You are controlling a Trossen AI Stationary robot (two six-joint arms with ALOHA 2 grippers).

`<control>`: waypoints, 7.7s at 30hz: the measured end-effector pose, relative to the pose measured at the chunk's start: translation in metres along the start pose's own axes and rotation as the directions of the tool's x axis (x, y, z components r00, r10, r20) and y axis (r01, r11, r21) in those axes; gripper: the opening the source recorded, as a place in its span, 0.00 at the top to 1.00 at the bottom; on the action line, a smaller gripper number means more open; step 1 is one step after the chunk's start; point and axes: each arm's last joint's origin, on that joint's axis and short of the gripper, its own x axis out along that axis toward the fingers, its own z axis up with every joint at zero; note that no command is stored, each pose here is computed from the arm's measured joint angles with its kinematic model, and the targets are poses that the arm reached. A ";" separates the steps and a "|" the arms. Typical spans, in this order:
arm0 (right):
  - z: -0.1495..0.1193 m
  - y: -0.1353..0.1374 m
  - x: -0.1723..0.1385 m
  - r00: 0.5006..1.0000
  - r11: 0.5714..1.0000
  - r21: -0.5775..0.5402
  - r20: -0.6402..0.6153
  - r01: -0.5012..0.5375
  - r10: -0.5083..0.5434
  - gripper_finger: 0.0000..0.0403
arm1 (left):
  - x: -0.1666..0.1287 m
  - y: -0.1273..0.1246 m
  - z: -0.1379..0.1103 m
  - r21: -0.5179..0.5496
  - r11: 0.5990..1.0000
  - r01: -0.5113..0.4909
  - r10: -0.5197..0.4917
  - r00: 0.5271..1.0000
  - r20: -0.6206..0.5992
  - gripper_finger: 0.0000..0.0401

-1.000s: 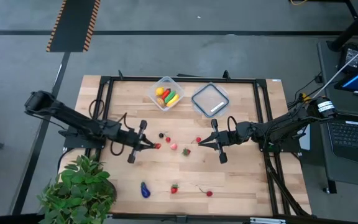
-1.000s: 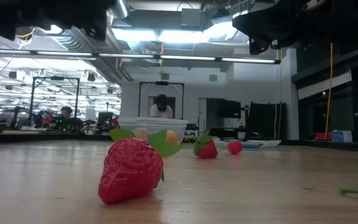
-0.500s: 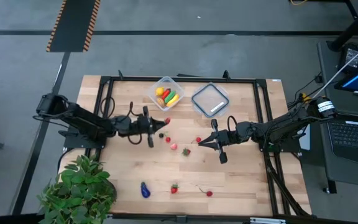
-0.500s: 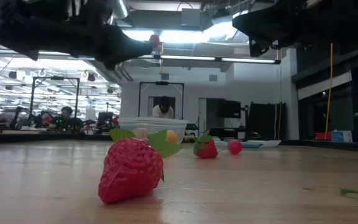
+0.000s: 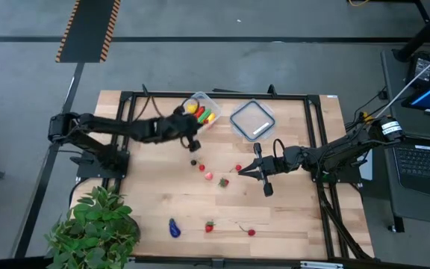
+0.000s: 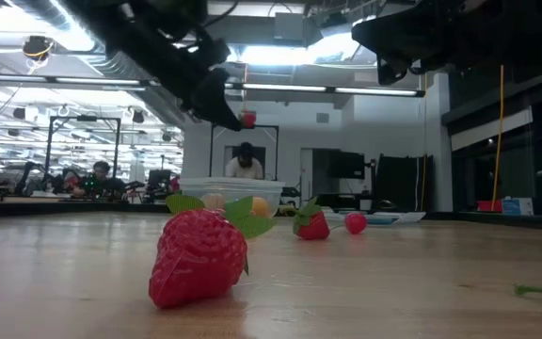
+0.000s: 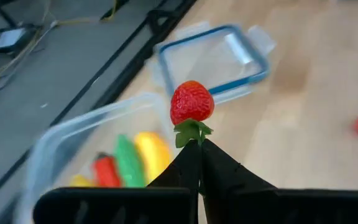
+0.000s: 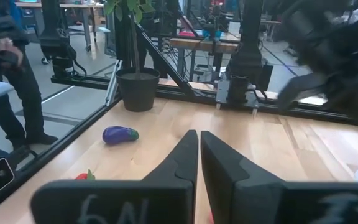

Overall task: Pick and placing Produce into tupperware
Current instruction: Put the left strawberry into the transparent container, then put the black cherry into the transparent container

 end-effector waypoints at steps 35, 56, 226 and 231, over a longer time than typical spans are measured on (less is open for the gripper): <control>-0.002 0.000 0.000 1.000 1.000 0.004 -0.022 -0.002 0.002 0.94 | 0.077 0.097 0.010 0.266 0.959 0.097 0.132 0.677 -0.724 1.00; -0.002 0.000 0.000 1.000 1.000 0.005 -0.021 -0.001 0.001 0.94 | 0.080 0.099 0.008 0.255 0.956 0.143 0.098 0.665 -0.740 1.00; -0.002 0.012 0.000 0.998 0.997 0.055 -0.025 -0.058 0.060 0.94 | -0.046 -0.094 -0.050 0.314 0.891 0.328 -0.277 0.941 -0.195 0.47; -0.004 0.012 0.000 0.997 0.997 0.055 -0.039 -0.059 0.061 0.94 | -0.035 -0.090 -0.057 0.287 0.895 0.343 -0.271 0.926 -0.262 0.48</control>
